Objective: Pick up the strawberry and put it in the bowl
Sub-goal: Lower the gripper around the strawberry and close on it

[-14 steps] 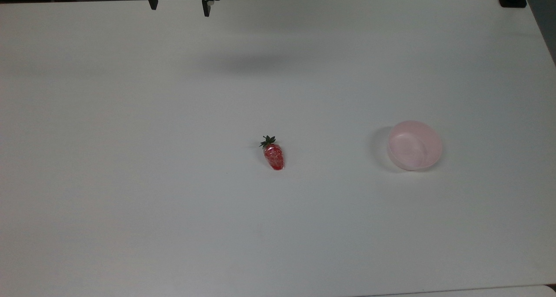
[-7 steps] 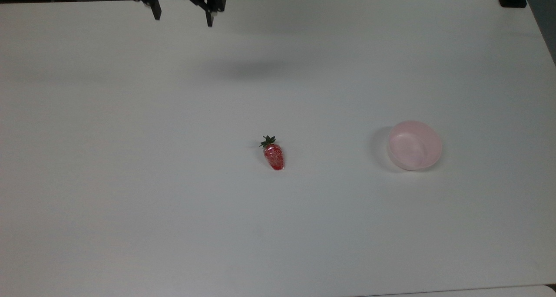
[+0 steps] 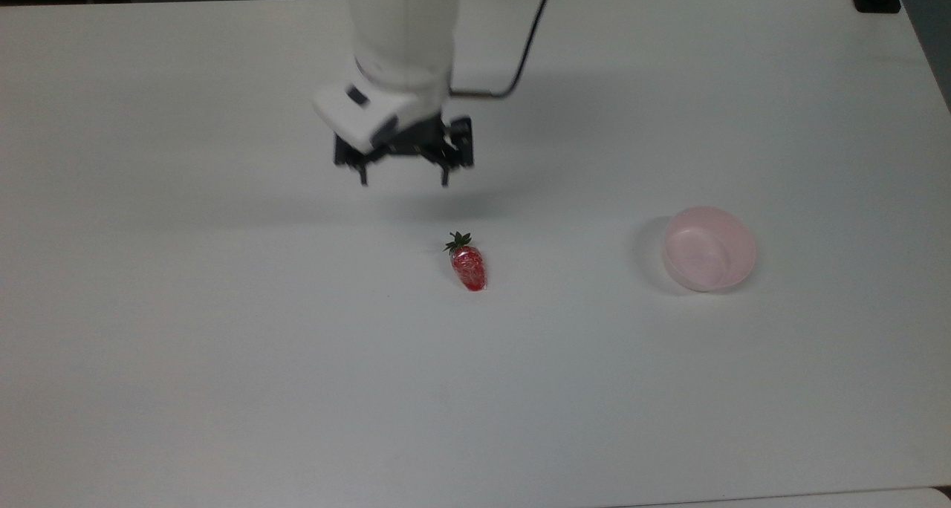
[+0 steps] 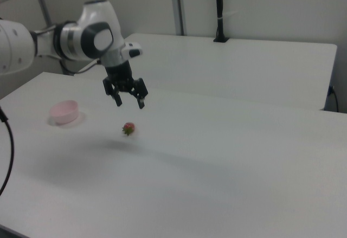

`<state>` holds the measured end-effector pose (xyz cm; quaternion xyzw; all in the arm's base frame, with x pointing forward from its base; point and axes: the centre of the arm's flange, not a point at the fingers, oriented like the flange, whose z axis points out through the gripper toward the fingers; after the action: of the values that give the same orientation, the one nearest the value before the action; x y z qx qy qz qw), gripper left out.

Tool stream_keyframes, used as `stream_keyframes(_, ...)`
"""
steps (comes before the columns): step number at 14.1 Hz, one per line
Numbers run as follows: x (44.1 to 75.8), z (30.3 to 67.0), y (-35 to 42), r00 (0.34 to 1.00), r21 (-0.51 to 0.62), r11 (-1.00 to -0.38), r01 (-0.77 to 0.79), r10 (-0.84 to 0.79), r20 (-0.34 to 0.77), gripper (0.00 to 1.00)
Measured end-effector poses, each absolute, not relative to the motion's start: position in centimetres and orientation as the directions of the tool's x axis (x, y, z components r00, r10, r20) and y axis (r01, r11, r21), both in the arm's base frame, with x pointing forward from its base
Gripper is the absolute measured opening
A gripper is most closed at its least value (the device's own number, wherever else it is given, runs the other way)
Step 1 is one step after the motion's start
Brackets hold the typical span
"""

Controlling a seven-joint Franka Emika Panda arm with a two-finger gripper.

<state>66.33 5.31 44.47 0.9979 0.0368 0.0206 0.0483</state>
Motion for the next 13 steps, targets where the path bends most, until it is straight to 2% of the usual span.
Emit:
stream_keyframes(2, 67.6, 40.7, 6.6, 0.995, 0.088, -0.993, 0.081, 0.085, 0.045, 0.98)
stream_keyframes(7, 69.1, 34.4, 10.0, 0.994, 0.092, -0.993, 0.075, 0.082, 0.072, 0.92)
stream_keyframes(12, 69.1, 31.2, 11.8, 0.995, 0.101, -0.991, 0.083, 0.089, 0.052, 0.86)
stream_keyframes(13, 69.1, 30.8, 11.8, 0.995, 0.103, -0.991, 0.084, 0.089, 0.046, 0.76)
